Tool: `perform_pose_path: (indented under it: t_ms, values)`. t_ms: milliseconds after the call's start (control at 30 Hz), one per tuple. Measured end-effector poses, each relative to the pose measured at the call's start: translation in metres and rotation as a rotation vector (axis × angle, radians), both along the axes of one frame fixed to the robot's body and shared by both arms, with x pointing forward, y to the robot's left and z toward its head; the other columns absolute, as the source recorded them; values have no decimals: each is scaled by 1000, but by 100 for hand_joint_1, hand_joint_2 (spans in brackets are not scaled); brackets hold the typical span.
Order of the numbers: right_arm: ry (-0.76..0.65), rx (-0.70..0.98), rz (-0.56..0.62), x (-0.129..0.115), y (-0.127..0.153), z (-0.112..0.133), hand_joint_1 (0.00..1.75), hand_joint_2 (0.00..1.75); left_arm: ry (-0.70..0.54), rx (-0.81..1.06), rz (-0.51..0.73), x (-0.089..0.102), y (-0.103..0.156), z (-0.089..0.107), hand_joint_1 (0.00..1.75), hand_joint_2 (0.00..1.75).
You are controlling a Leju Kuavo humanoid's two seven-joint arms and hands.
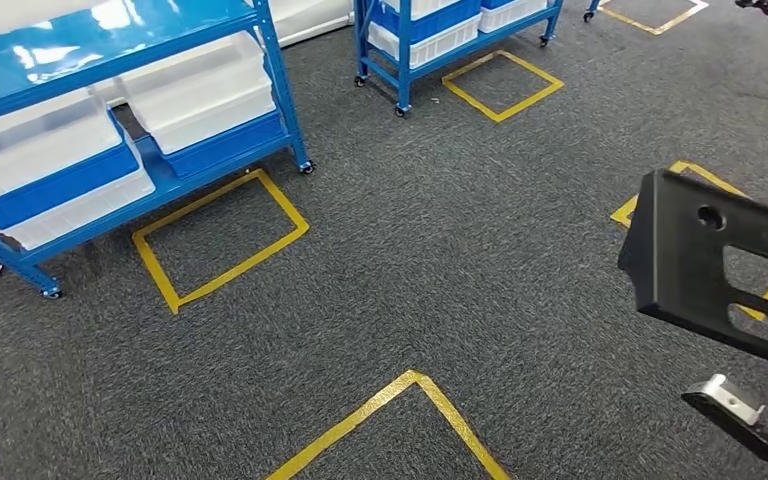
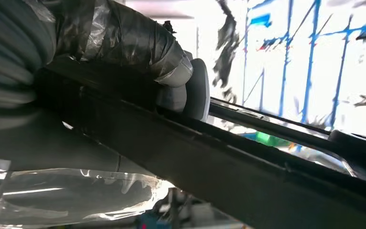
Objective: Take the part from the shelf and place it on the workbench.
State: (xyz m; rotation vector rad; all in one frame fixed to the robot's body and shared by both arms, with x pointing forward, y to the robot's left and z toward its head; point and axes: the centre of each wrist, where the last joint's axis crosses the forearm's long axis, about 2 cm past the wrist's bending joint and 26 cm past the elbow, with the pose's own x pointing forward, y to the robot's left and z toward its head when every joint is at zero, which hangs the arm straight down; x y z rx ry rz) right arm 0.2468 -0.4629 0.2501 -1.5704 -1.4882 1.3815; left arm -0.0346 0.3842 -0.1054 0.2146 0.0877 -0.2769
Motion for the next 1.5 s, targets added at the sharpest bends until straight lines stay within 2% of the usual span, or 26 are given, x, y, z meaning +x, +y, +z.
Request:
perform_pose_path:
  t_ms: [200, 833, 967, 1133, 1500]
  values:
    - [-66, -8, -19, -9, -7, 21, 175, 175, -21, -3, 0, 3, -1, 0, 0, 175]
    - [-91, -3, -61, -31, -15, 22, 175, 175, -30, 0, 10, 10, -8, -2, 0, 175]
    - [-39, -2, -69, -37, -14, 13, 175, 175, 54, 11, 23, 3, -9, -2, 0, 175]
    - [-22, 8, -75, -43, -14, 0, 175, 175, 83, 12, 24, -9, -7, -1, 0, 175]
    - [-2, 34, -88, -44, -10, -11, 175, 175, 86, 33, 26, -8, -5, 0, 0, 175]
